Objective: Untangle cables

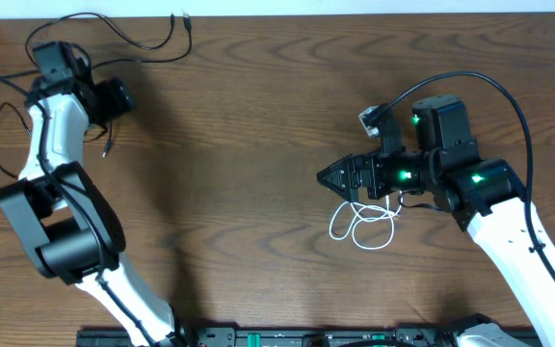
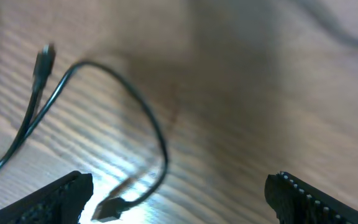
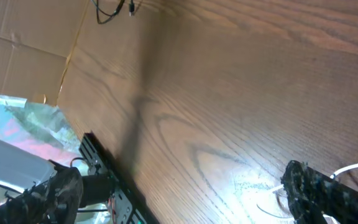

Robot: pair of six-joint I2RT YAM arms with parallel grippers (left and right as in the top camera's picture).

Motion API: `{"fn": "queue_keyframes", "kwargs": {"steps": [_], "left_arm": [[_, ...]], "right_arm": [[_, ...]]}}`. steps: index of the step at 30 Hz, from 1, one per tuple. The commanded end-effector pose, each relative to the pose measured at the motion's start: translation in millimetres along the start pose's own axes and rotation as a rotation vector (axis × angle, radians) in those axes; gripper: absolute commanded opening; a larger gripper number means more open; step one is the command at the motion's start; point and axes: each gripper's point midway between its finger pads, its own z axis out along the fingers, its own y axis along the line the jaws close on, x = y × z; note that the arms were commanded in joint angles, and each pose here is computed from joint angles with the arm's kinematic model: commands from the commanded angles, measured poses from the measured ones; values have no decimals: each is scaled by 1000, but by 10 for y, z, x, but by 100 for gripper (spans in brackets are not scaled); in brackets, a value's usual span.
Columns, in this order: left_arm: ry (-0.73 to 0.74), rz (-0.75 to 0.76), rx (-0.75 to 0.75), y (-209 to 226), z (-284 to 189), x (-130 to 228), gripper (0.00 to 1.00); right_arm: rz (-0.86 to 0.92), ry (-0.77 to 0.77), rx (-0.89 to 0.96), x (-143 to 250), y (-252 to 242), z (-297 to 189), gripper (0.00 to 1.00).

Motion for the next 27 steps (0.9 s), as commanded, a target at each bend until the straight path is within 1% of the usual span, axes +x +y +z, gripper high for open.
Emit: {"fn": "queue_keyframes", "kwargs": {"steps": [1, 4, 6, 8, 9, 11, 12, 15, 23, 27], "left_arm": [[48, 16, -72, 174, 204, 142, 90], [79, 62, -75, 196, 365, 228, 89], [84, 88, -76, 203, 393, 241, 89], [83, 101, -91, 229, 391, 236, 77], [80, 102, -123, 284, 385, 230, 69], [85, 105, -184, 390, 367, 241, 62], [93, 107, -244, 500, 344, 256, 49], [108, 103, -315, 664, 304, 283, 31], [157, 68, -336, 890, 264, 383, 30], [171, 123, -333, 908, 261, 391, 31]], "right_arm": [[-26, -7, 0, -19, 8, -16, 99], [-22, -3, 1, -11, 7, -16, 99], [-19, 0, 2, -1, 3, -16, 99], [-17, 3, 3, 5, 2, -16, 99], [-17, 3, 3, 6, 1, -16, 99], [-17, 3, 3, 5, 2, -16, 99], [-17, 3, 3, 5, 2, -16, 99], [-17, 4, 2, 8, 2, -16, 99], [-15, 5, 3, 12, 0, -16, 99], [-15, 6, 3, 13, 0, -16, 99]]}}
